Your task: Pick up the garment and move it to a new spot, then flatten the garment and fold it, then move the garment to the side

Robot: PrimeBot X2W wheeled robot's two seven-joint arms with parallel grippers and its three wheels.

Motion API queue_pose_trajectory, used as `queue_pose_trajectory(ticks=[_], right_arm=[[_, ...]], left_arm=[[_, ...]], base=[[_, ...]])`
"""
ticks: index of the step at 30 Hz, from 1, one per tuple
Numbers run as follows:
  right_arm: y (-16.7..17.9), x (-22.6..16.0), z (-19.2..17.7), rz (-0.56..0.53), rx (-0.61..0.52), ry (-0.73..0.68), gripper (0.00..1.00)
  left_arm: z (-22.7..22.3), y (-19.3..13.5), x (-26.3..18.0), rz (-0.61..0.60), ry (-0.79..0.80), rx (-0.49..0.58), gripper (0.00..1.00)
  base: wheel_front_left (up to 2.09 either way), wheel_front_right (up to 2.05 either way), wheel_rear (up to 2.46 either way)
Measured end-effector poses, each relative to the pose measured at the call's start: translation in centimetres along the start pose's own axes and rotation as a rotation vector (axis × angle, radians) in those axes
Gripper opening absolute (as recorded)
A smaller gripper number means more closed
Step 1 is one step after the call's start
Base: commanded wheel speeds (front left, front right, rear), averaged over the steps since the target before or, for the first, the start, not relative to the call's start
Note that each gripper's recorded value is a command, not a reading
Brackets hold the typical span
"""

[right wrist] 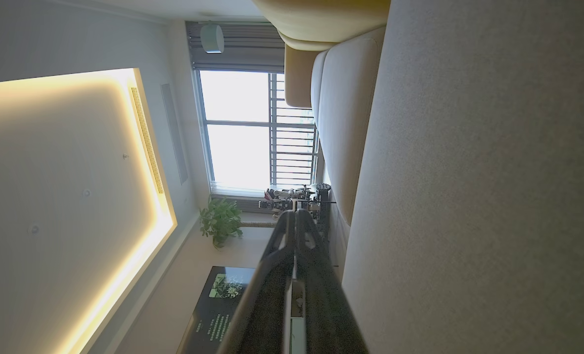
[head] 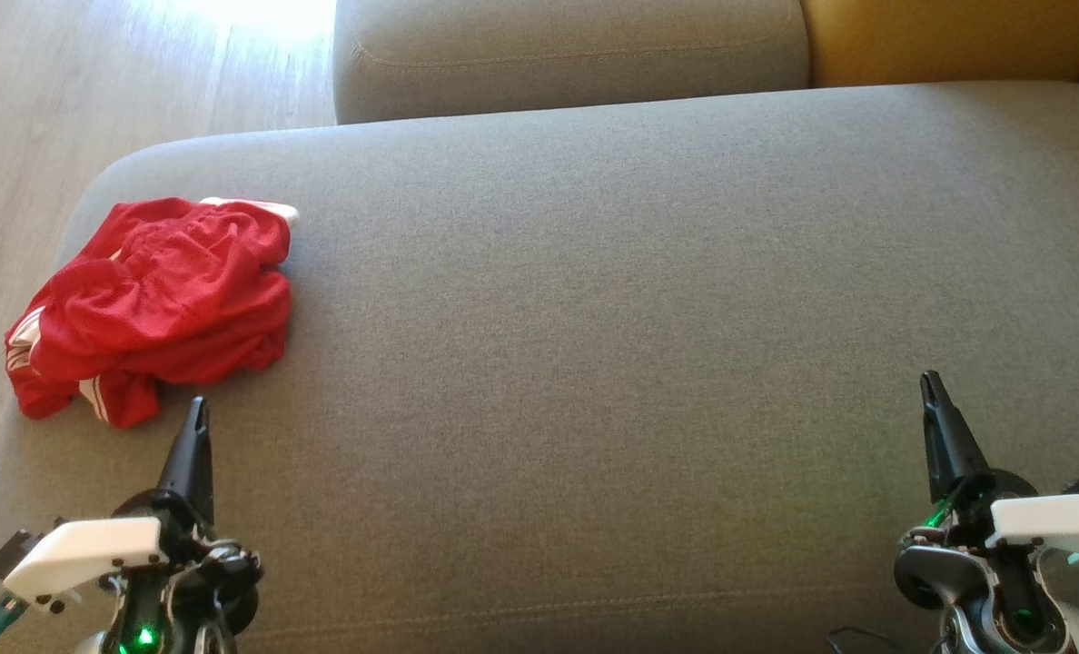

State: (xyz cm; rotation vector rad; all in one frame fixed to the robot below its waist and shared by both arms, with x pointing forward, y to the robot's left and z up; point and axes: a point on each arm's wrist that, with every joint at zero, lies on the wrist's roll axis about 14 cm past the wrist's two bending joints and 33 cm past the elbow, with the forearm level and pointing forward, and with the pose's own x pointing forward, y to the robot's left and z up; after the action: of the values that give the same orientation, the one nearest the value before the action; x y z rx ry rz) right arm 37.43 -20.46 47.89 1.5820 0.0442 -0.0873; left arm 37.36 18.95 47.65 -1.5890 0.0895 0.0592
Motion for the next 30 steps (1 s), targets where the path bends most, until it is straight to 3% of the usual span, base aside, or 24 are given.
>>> queue_pose_trajectory(ticks=[6, 7, 14, 23, 30], right_arm=[[0.0, 0.0, 0.0, 0.000, 0.000, 0.000, 0.00], [0.0, 0.0, 0.0, 0.000, 0.000, 0.000, 1.00], [-4.9, -2.3, -0.1, -0.148, 0.009, -0.002, 1.00], [-4.5, -2.1, -0.9, -0.134, -0.026, 0.014, 1.00], [-4.3, -2.0, -0.9, -0.131, -0.128, 0.016, 1.00]], left_arm=[[0.0, 0.0, 0.0, 0.000, 0.000, 0.000, 0.00], [0.0, 0.0, 0.0, 0.000, 0.000, 0.000, 1.00], [-0.3, 5.2, -2.5, 0.155, -0.005, -0.023, 1.00], [-1.0, 4.3, -2.1, 0.127, 0.004, -0.010, 1.00], [-1.1, 4.2, -2.0, 0.125, 0.010, 0.089, 1.00]], base=[[0.00, 0.00, 0.00], [0.00, 0.00, 0.00], [0.00, 0.00, 0.00], [0.00, 0.00, 0.00], [0.00, 0.00, 0.00]])
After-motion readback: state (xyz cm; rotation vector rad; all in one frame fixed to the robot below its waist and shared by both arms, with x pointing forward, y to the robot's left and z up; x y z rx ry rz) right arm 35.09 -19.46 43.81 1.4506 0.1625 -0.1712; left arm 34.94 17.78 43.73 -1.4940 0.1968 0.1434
